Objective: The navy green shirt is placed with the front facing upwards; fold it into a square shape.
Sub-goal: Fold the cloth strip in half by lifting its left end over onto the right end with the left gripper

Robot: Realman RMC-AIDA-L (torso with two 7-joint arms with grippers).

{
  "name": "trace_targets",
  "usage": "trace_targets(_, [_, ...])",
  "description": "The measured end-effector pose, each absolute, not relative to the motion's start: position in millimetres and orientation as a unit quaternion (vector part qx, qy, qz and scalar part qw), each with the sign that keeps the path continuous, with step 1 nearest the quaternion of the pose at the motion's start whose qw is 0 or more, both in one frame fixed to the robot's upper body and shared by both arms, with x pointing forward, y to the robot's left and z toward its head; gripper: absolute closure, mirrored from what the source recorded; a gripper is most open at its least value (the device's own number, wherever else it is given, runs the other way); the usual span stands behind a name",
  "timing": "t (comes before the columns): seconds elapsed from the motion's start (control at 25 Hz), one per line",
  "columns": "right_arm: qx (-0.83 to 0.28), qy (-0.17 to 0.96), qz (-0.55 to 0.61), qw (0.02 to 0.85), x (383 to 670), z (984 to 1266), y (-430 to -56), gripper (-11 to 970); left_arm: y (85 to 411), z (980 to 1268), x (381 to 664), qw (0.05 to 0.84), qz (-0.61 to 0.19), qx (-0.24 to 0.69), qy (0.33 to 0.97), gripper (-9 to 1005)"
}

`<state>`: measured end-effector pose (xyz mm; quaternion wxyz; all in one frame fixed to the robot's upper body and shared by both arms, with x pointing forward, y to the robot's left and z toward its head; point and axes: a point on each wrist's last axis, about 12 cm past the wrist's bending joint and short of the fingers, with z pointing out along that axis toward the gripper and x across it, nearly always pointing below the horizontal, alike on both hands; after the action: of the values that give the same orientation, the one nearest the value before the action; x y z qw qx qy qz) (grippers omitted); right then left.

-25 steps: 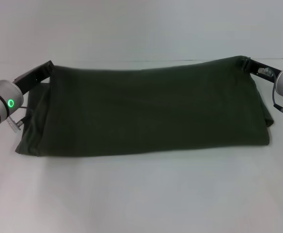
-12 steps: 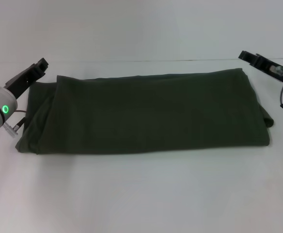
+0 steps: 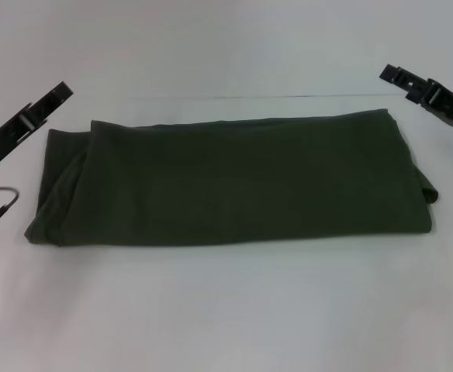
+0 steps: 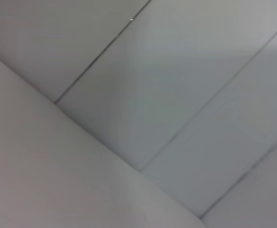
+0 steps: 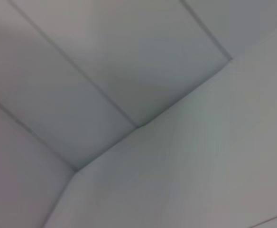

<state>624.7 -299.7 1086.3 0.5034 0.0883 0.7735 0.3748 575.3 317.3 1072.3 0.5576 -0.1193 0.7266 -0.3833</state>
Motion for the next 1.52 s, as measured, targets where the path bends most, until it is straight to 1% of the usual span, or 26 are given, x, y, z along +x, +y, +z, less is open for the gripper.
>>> trace_targets(0.12, [0.057, 0.769, 0.413, 0.484, 612, 1089, -305, 32, 330, 1073, 558, 0.544, -0.4, -0.093, 0.732, 492])
trace_targets(0.2, [0.052, 0.776, 0.429, 0.459, 604, 1089, -311, 34, 337, 1072, 550, 0.521, -0.402, -0.085, 0.748, 402])
trace_targets(0.32, [0.057, 0.794, 0.433, 0.423, 594, 1085, -321, 38, 349, 1068, 541, 0.471, -0.385, -0.085, 0.789, 266])
trace_targets(0.52, [0.063, 0.812, 0.429, 0.392, 580, 1079, -334, 43, 364, 1069, 540, 0.408, -0.334, -0.059, 0.848, 238])
trace_targets(0.64, [0.064, 0.814, 0.428, 0.387, 576, 1076, -336, 46, 373, 1076, 541, 0.401, -0.307, -0.044, 0.862, 221])
trace_targets(0.84, [0.06, 0.819, 0.425, 0.38, 573, 1073, -337, 53, 379, 1084, 547, 0.389, -0.279, -0.012, 0.878, 225])
trace_targets(1.04, [0.058, 0.822, 0.424, 0.376, 571, 1071, -336, 59, 374, 1082, 550, 0.369, -0.272, 0.006, 0.889, 228])
trace_targets(1.28, [0.057, 0.826, 0.419, 0.372, 570, 1069, -336, 66, 361, 1076, 555, 0.349, -0.276, 0.03, 0.895, 230])
trace_targets(1.52, [0.055, 0.826, 0.42, 0.372, 571, 1069, -334, 73, 355, 1075, 559, 0.343, -0.264, 0.044, 0.9, 231])
